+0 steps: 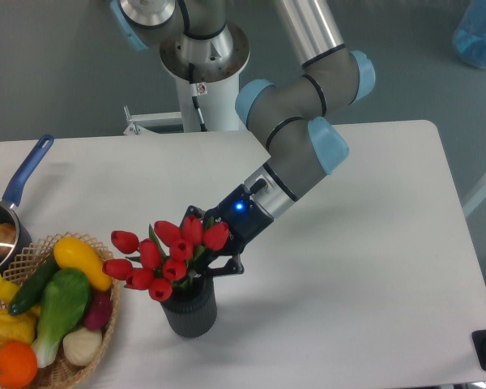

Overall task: Pick up the flowers from the vase
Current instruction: 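Lift the gripped tulip bunch straight up out of the black vase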

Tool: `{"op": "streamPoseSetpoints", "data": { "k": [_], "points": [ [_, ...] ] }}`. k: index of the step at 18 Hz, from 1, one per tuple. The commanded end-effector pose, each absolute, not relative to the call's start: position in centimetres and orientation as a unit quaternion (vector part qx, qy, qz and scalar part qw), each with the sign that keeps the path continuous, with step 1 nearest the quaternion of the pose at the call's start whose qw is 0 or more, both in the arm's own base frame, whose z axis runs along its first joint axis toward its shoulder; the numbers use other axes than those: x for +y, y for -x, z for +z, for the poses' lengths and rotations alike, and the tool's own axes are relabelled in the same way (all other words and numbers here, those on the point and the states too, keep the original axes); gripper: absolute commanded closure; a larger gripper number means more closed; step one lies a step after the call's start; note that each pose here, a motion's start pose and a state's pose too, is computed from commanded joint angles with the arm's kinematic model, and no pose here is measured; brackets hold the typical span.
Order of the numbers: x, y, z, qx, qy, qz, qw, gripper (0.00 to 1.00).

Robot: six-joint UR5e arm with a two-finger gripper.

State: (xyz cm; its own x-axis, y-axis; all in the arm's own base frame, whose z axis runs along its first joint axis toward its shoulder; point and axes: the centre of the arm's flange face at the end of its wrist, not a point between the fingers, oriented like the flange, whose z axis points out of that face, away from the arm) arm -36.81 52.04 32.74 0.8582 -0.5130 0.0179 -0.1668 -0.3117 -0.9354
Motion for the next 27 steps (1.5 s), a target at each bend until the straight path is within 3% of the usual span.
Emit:
{"op": "streamPoseSetpoints", "data": {
  "k": [9, 27],
  "points": [
    [51.9, 37.3, 34.6, 0.218, 0.784, -0.149, 0.562, 0.82],
    [48.8, 36.1, 44.2, 0.144, 0.795, -0.154, 0.569, 0.82]
  ]
}}
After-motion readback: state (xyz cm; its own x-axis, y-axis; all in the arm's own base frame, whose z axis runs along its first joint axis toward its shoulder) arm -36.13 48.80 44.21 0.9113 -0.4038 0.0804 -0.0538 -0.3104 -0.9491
